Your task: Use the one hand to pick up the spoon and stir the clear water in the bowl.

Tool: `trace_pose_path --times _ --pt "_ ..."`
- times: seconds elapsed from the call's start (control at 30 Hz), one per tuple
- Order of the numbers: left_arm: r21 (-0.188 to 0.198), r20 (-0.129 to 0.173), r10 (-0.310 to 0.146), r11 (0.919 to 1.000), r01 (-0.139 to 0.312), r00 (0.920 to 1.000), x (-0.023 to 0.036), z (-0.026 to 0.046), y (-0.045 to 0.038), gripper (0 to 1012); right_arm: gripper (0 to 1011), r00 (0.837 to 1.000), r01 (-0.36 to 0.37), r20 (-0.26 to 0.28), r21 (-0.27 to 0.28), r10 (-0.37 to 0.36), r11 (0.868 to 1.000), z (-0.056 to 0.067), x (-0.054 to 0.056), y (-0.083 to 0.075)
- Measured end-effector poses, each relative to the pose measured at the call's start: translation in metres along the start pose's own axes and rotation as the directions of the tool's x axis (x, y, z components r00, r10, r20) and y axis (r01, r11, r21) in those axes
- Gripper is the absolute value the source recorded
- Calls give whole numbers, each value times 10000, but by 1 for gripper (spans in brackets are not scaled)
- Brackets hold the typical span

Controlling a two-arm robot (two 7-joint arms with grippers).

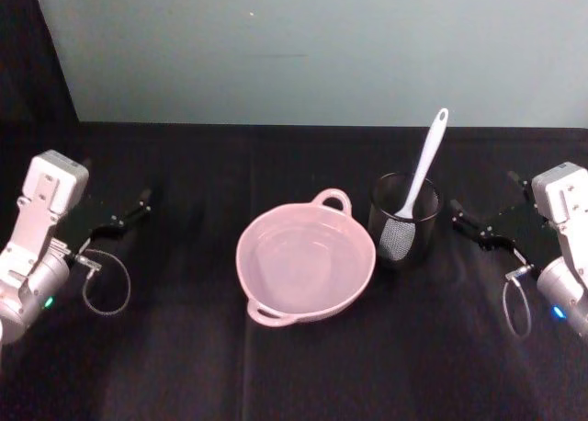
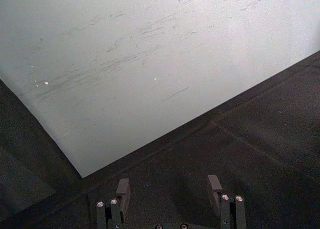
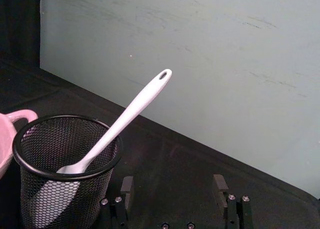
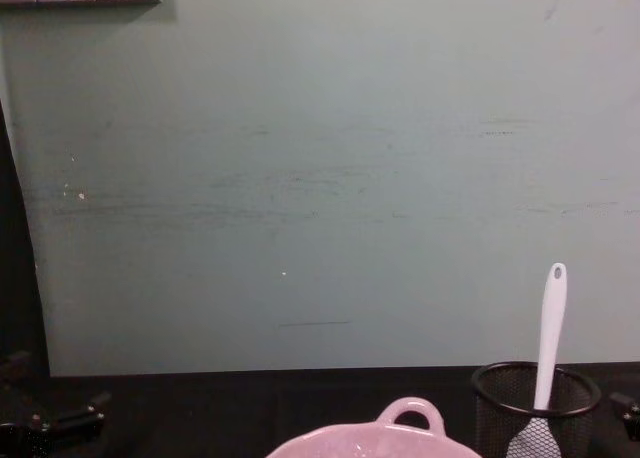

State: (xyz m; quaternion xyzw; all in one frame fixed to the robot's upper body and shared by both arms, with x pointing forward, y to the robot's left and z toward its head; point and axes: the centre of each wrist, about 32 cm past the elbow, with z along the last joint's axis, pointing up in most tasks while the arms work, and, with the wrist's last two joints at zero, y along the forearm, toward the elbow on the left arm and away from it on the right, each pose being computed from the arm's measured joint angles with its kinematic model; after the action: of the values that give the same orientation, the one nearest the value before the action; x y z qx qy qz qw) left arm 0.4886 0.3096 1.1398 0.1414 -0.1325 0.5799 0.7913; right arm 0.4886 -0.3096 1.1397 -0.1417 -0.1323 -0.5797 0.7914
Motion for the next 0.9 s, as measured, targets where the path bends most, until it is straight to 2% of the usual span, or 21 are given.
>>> trace_pose_path --times 0.7,0.77,0.9 --pt "1 1 0 10000 0 10000 0 0 0 1011 1002 10000 7 1 4 -7 10000 1 0 0" --pt "1 1 1 10000 -1 10000 1 0 0 1011 1002 10000 38 -11 35 -38 10000 2 32 -8" --pt "1 0 0 10000 0 10000 0 0 0 1011 1002 9994 141 -334 243 -133 9996 72 231 -90"
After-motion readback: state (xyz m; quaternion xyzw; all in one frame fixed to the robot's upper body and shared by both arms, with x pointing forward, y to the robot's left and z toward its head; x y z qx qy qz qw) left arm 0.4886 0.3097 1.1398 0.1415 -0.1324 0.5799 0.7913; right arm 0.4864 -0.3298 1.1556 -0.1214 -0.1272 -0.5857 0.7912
